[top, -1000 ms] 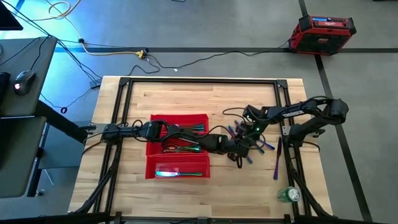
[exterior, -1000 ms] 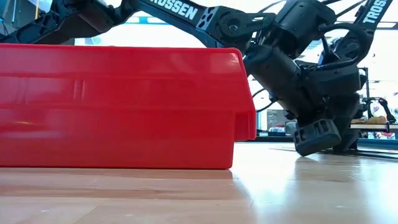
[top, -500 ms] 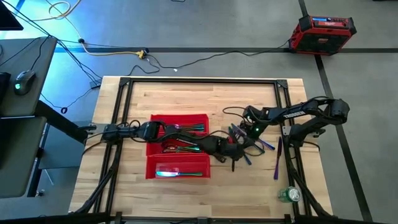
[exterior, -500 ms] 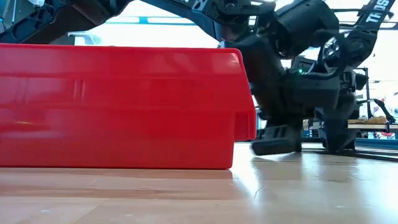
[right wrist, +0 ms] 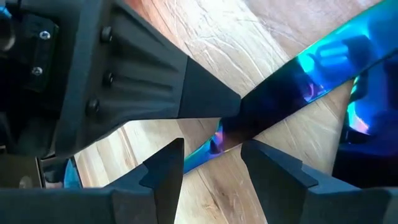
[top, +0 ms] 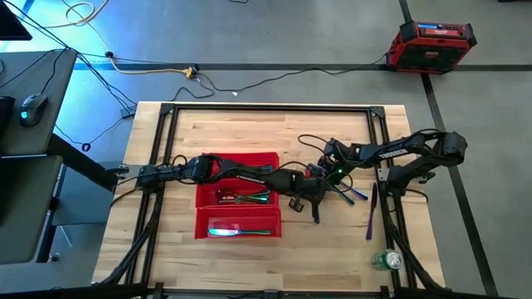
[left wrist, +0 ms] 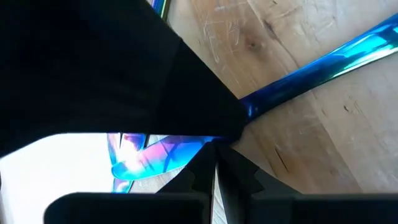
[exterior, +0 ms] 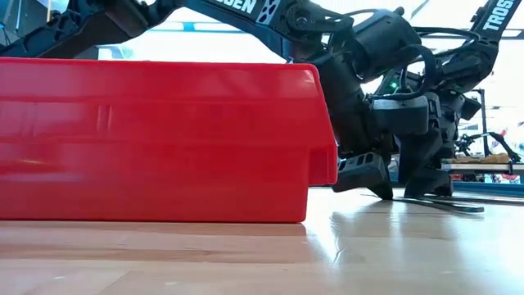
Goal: Sort silverware
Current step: Put the purple table knife into the bottom red bin
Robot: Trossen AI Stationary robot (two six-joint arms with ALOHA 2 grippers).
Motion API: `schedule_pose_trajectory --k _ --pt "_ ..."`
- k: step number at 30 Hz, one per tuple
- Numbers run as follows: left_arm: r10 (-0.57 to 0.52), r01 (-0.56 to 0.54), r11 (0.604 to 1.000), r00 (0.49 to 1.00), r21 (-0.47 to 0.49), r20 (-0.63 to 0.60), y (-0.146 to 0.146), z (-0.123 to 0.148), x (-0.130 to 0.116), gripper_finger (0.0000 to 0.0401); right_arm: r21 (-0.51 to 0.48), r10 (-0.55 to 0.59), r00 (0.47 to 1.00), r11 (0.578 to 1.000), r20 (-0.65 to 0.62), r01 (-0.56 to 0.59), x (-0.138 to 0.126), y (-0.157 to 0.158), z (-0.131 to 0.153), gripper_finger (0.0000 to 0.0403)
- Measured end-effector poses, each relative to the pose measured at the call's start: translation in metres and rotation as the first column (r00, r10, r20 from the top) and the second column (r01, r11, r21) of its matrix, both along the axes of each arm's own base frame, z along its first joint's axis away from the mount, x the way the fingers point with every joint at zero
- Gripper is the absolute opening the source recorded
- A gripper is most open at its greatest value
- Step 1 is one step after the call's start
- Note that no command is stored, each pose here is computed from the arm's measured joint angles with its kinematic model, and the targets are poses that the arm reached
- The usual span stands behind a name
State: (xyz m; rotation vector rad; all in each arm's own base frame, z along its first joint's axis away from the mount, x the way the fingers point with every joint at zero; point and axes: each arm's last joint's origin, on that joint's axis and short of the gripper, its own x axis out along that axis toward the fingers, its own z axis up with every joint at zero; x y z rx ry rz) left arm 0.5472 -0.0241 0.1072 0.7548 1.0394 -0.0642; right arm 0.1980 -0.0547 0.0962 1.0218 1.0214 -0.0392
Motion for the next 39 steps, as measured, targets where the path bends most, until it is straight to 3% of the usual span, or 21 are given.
schedule_pose_trajectory --k 9,14,21,29,39 --pt "0.035 -0.035 0.999 0.999 -0.010 0.019 -0.008 -0.005 0.001 0.0000 0.013 -0.043 0.999 0.999 -0.012 0.043 -0.002 -0.003 -0.001 0.0165" --pt "0.055 -0.056 0.994 0.998 0.096 0.021 -0.015 0.001 -0.001 0.0000 -0.013 -0.061 0.998 0.998 -0.024 0.061 -0.004 -0.004 0.002 0.0164" --pt "0.052 -0.049 0.994 0.998 0.097 -0.030 -0.016 0.008 -0.007 0.0000 -0.078 -0.084 0.996 0.994 -0.035 0.081 -0.004 -0.005 0.002 0.0142" --pt "0.060 -0.060 0.998 0.997 0.007 -0.045 -0.008 0.008 -0.008 0.0000 -0.125 -0.093 0.995 0.988 -0.033 0.089 -0.003 -0.006 0.002 0.0135" --pt "0.058 -0.055 0.996 0.997 -0.076 0.045 -0.005 -0.002 0.002 0.0000 -0.138 -0.055 0.998 0.989 0.016 0.056 0.001 -0.003 0.002 0.0135"
